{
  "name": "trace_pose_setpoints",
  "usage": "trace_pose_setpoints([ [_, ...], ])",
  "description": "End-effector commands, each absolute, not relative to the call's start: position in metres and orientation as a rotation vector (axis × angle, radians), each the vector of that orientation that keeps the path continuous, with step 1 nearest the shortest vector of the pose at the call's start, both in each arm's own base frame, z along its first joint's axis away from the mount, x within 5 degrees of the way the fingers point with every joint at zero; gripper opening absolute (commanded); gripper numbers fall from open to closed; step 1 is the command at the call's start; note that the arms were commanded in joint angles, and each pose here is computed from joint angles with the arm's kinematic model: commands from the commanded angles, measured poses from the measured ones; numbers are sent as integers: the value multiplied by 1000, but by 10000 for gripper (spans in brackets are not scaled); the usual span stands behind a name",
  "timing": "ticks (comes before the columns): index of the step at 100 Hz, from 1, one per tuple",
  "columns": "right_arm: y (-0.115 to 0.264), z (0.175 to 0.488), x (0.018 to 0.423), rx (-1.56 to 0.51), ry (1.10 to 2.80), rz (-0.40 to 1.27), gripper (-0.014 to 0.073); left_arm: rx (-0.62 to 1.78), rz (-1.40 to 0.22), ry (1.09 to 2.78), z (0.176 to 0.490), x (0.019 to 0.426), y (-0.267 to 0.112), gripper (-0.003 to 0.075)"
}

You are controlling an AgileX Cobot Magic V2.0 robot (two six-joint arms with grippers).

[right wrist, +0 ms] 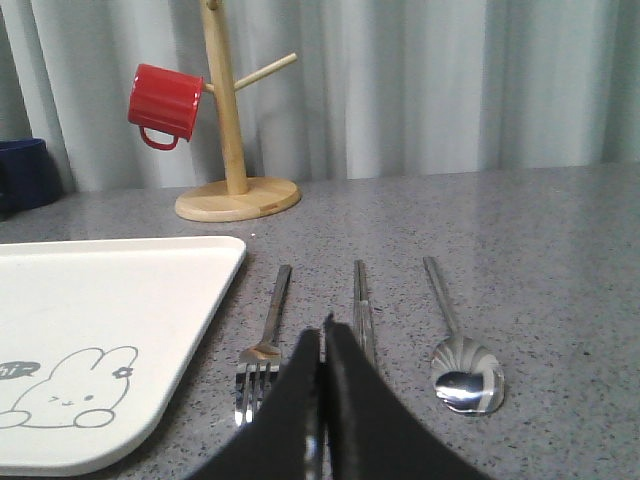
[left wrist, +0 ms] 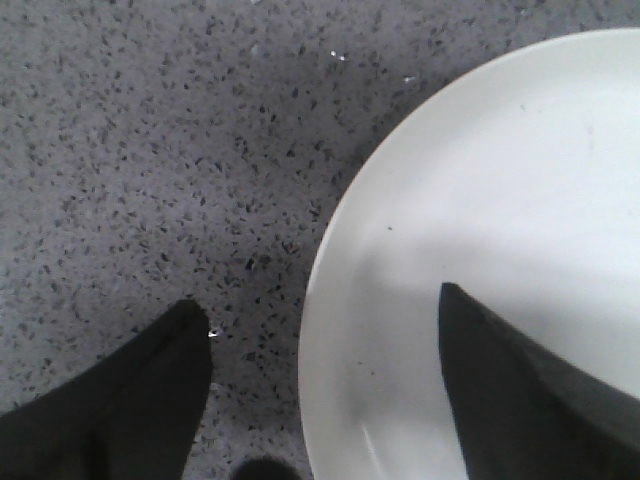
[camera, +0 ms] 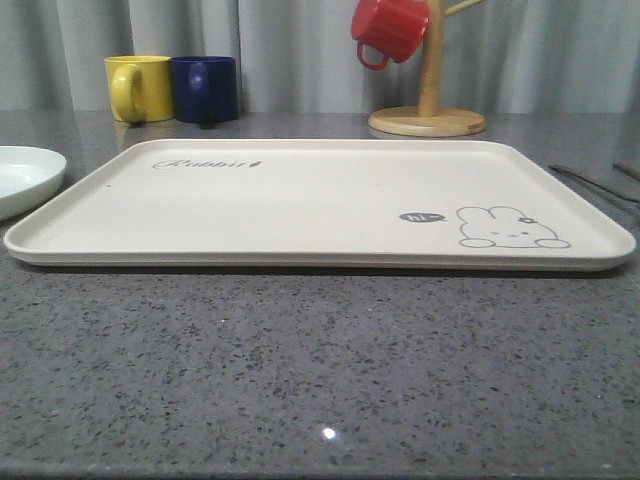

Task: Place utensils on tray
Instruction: 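Lower the left gripper to the rim of the white plate, then grasp the plate rim with the left gripper, lift it onto the tray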

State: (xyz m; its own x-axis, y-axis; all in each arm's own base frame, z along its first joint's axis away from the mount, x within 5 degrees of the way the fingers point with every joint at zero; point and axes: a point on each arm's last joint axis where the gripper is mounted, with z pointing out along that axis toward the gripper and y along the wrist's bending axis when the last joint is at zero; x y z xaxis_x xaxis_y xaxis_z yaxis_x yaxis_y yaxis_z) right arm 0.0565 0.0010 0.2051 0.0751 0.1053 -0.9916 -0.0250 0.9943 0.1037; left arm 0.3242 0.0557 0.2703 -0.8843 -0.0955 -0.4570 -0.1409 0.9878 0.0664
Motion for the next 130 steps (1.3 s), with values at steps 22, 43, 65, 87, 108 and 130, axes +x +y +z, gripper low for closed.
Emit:
trace_pose_setpoints([
  [22,0,219,53,57,1380,86,-69,-172,132,2611,273,337,57,458],
  [43,0,219,53,57,1380,86,-69,-174,128,2630,268,339,57,327],
  [65,0,219,53,57,1380,86,-69,-144,142,2637,267,338,58,-15],
  [87,0,219,53,57,1380,86,-69,-205,150,2600,284,326,70,-17],
  [108,0,219,53,57,1380,86,-69,-247,137,2450,331,297,78,-17],
  [130,0,219,53,57,1380,86,-69,-219,37,2305,370,269,68,-17],
])
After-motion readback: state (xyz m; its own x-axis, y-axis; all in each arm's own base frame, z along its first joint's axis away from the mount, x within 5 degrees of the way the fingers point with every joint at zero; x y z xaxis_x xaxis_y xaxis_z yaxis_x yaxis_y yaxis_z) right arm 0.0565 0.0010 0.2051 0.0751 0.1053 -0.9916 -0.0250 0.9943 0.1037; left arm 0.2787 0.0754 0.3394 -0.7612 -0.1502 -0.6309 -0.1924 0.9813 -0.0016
